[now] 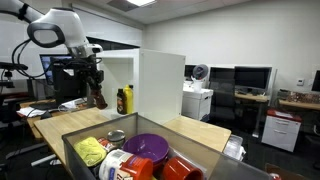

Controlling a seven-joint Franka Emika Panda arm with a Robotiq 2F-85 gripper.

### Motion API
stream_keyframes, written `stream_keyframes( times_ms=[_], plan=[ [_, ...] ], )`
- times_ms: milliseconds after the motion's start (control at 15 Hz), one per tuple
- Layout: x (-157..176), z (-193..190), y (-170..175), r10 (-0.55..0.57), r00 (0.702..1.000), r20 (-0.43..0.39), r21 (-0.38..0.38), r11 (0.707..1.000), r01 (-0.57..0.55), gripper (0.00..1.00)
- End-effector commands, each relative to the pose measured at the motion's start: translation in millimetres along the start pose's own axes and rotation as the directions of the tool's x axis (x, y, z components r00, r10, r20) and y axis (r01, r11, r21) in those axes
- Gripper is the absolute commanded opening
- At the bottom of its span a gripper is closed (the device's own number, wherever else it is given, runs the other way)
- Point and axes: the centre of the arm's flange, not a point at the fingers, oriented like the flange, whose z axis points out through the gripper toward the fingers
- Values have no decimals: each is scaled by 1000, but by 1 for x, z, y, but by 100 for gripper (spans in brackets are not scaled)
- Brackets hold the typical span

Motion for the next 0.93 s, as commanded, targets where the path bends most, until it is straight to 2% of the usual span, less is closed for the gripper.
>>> stream_keyframes(
  times_ms=[0, 867],
  plan=[
    [-2, -1, -1, -22, 999, -47, -43, 999, 20, 20],
    [12, 14, 19, -43, 998, -39, -89, 995, 40, 20]
  ],
)
